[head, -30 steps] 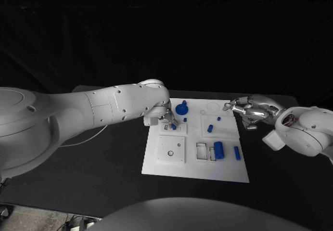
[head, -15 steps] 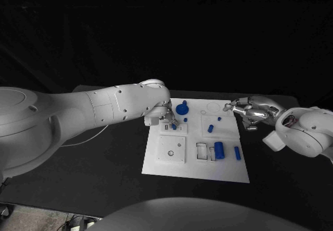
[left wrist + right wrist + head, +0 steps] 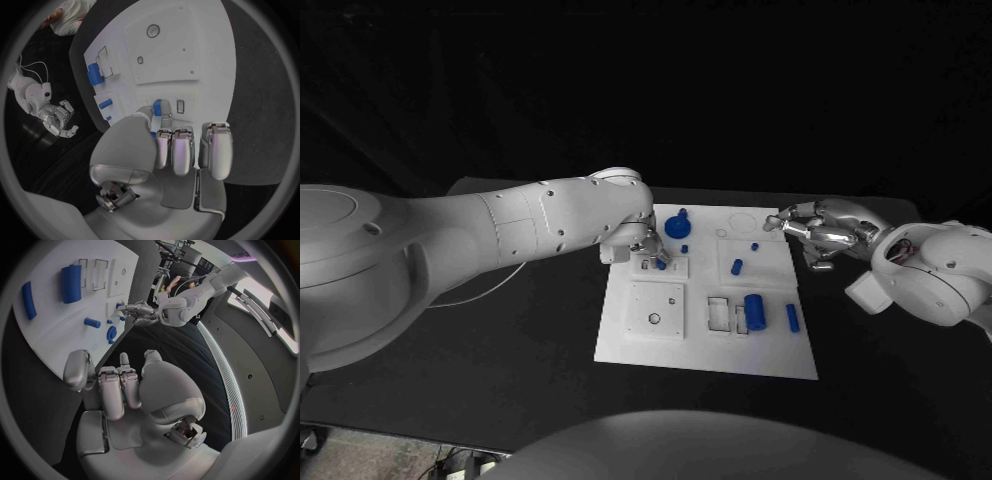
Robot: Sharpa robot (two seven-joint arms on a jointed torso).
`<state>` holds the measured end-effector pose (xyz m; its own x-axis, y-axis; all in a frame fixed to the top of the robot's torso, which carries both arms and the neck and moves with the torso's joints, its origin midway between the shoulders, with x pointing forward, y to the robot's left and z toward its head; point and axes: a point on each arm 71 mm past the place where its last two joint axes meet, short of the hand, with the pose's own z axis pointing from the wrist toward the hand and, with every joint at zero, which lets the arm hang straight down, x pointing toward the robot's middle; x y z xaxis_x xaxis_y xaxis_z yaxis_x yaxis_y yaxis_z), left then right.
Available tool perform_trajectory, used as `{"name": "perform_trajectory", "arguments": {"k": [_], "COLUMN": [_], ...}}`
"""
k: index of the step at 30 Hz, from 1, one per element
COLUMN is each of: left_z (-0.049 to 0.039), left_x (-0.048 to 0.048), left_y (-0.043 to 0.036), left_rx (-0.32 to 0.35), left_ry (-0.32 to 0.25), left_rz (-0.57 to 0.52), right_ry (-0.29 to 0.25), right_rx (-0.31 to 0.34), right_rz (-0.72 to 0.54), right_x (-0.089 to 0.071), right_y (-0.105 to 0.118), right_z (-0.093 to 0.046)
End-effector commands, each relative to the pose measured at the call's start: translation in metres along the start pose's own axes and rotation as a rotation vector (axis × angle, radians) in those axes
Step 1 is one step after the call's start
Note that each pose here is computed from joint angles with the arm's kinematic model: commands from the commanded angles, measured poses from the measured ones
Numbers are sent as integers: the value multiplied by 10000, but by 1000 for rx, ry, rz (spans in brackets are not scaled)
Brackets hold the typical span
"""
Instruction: Assemble the parts on the task board
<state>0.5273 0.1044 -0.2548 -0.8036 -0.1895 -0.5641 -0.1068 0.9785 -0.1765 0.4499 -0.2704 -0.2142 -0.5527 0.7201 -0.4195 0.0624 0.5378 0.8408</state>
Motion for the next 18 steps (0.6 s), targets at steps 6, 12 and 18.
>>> {"name": "perform_trajectory", "arguments": {"k": [6, 12, 18], "left_z": [11, 20, 26], "left_x": [24, 27, 27], "left_y": [28, 38, 59], "left_rx": [-71, -80, -94], "left_ry": [-2, -5, -8], "left_rz": [4, 5, 7], "right_ry": [5, 5, 7], "right_rx": [-6, -2, 2], "right_rz": [-8, -7, -7], "right_x": [13, 15, 17], "right_y": [0, -9, -19], "right_z": [4, 3, 1]}}
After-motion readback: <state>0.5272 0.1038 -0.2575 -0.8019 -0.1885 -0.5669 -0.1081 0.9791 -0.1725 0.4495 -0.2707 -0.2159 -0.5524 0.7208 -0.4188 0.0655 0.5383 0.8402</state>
